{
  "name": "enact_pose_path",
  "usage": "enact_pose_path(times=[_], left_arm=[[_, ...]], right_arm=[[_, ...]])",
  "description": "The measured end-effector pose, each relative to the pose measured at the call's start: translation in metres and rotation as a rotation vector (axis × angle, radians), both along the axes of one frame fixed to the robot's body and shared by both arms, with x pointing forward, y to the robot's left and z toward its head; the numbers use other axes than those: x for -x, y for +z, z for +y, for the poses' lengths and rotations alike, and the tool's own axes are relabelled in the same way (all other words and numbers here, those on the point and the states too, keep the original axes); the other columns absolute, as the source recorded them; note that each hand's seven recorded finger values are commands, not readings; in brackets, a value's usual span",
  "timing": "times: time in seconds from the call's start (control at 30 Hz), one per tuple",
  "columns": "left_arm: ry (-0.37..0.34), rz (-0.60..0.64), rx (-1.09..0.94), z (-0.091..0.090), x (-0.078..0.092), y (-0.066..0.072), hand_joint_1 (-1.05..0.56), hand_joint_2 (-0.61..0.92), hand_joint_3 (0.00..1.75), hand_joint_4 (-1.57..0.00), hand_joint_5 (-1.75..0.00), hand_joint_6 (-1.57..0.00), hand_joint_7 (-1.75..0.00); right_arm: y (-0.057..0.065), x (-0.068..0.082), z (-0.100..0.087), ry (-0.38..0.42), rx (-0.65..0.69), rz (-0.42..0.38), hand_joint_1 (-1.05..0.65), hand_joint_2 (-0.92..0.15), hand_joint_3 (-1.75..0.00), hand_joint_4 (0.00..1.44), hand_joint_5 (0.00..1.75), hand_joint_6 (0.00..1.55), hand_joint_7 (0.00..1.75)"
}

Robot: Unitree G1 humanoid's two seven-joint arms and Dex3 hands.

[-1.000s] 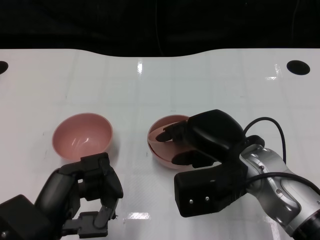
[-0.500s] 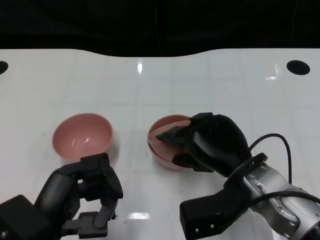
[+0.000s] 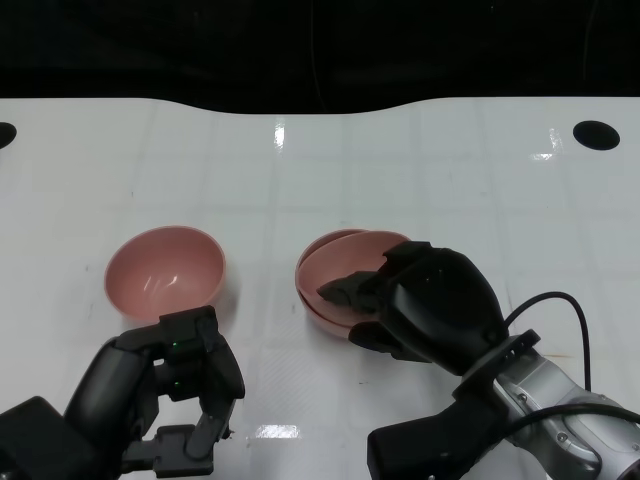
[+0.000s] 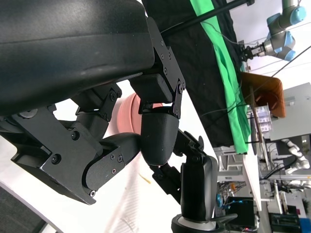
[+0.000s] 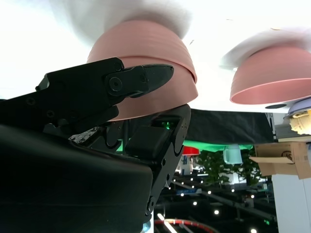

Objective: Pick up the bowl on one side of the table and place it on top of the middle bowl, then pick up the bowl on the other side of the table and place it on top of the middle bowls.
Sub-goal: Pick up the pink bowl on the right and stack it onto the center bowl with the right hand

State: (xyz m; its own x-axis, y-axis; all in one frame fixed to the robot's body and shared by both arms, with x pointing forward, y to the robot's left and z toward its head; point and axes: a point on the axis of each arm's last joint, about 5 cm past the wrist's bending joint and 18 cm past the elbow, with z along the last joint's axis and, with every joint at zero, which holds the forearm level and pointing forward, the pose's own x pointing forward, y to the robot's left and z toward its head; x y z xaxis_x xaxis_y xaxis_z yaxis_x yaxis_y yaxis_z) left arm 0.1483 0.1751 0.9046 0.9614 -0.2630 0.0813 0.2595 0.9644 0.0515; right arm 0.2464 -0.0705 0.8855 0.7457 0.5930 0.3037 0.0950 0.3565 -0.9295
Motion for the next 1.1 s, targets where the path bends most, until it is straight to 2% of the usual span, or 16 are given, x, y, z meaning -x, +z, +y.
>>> enact_pose_path(times=[0.17, 0.37, 0.53, 0.7, 1.1], left_arm=[[0.000, 0.003, -0.001, 0.000, 0.000, 0.000, -0.14, 0.53, 1.14, -0.86, -1.70, -0.81, -1.52], [0.001, 0.017, -0.004, 0.000, 0.000, -0.001, -0.12, 0.46, 1.25, -0.86, -1.71, -0.82, -1.52], [0.001, 0.022, -0.012, 0.000, 0.000, -0.001, -0.12, 0.39, 1.36, -0.85, -1.72, -0.81, -1.54], [0.002, 0.019, -0.022, 0.000, 0.000, -0.001, -0.13, 0.41, 1.33, -0.85, -1.72, -0.82, -1.54], [0.002, 0.019, -0.021, 0.000, 0.000, -0.001, -0.12, 0.44, 1.28, -0.86, -1.70, -0.81, -1.53]], right_arm=[[-0.008, 0.001, -0.003, -0.011, -0.023, -0.028, -0.45, -0.92, -0.10, 0.73, 0.65, 0.88, 0.05], [-0.017, 0.002, -0.005, -0.033, -0.058, -0.056, -0.45, -0.92, -0.13, 0.65, 0.68, 0.85, 0.03], [-0.025, 0.004, 0.000, -0.050, -0.123, -0.077, -0.45, -0.92, -0.11, 0.51, 0.85, 0.80, 0.01], [-0.032, 0.006, 0.004, -0.054, -0.167, -0.089, -0.44, -0.92, -0.13, 0.38, 0.98, 0.74, 0.00], [-0.036, 0.006, 0.007, -0.039, -0.181, -0.098, -0.45, -0.92, -0.11, 0.35, 1.03, 0.74, 0.01]])
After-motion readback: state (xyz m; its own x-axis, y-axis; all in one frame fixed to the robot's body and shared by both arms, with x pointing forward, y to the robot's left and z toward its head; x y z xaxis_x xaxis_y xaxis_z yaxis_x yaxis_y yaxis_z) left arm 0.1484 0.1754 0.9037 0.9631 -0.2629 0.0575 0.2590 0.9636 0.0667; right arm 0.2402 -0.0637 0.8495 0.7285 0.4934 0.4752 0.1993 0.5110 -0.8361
